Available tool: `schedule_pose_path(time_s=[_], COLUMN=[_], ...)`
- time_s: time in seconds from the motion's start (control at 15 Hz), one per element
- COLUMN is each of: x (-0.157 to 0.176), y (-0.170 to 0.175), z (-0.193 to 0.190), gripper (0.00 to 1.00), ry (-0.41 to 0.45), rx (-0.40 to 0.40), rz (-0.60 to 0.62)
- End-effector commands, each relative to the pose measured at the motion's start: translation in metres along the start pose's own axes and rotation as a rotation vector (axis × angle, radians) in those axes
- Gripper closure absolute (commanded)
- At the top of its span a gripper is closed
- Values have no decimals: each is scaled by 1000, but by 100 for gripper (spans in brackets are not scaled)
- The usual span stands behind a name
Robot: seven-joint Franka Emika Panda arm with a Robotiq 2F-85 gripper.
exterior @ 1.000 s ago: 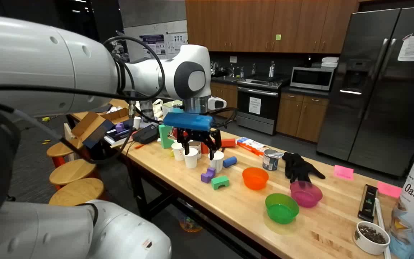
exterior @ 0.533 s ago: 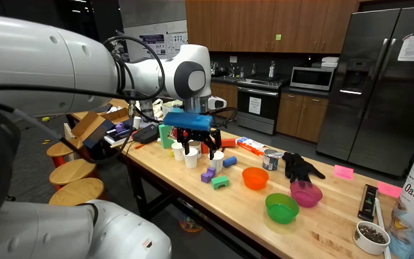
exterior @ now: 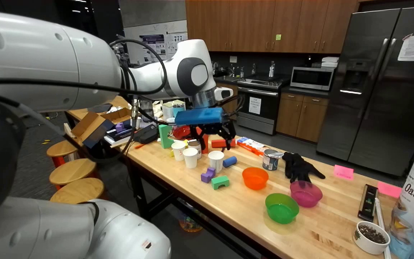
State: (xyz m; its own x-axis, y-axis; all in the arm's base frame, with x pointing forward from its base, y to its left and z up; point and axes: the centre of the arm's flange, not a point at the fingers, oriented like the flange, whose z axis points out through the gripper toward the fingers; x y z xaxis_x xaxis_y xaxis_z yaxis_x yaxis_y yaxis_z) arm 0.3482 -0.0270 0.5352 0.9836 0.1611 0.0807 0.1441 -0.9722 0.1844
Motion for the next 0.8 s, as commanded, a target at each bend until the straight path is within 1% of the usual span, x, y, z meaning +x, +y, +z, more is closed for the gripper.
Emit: schedule_pose_path(time_s=[0.0,0.07,0.13,0.2,0.53,0.73], x=[36,43,52,64,122,150], y=[41,50,61,70,92,92], z=[-23,-29,-35,-37,-24,-8], gripper=[0,0,0,0,0,0], ry=[63,84,123,174,447,597], rx=[-173,-222,-254,-266,-280,-254], rz=[-100,-137,-178,-219,-382,-467])
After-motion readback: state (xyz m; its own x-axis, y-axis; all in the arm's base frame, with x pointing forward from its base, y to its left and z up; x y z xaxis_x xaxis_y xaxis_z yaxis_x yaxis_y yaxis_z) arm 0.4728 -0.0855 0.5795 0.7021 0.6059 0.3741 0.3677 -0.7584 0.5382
